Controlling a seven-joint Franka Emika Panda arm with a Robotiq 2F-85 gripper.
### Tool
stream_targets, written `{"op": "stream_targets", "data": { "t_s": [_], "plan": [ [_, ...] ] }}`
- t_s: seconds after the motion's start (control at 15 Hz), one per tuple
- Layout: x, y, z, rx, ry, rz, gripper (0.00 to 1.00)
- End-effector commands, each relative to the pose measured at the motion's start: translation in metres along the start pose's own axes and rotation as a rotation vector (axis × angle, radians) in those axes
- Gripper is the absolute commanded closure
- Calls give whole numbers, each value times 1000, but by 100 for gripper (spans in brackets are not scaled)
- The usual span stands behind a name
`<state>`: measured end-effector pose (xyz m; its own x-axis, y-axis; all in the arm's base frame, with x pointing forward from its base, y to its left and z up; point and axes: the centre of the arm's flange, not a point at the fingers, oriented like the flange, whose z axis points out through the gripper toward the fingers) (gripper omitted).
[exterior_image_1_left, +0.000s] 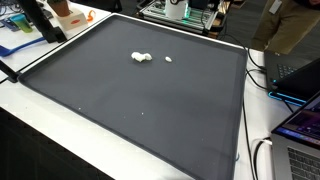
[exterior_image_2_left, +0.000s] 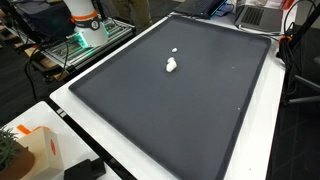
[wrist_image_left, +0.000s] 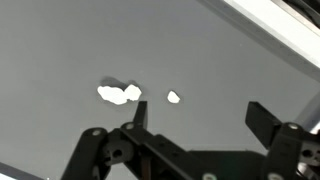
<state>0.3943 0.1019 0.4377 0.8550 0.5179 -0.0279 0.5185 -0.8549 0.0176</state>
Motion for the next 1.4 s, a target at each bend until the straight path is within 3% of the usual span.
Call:
{"op": "stream_targets", "data": {
  "t_s": [0.0, 0.07, 0.33, 0.4, 0.73, 0.93, 1.2, 1.33],
  "plan": [
    [-54, -16, 49, -98, 72, 0, 0],
    [-17, -3, 26, -46, 24, -9, 0],
    [-18, -3, 28, -50, 37, -9, 0],
    [-12, -13, 36, -38, 74, 101, 0],
    [-26, -59, 73, -7, 180, 375, 0],
    [-39, -81, 94, -45, 268, 507, 0],
    [-21, -101, 96, -116, 393, 668, 0],
    [-15, -106, 104, -176, 374, 738, 0]
  ]
}}
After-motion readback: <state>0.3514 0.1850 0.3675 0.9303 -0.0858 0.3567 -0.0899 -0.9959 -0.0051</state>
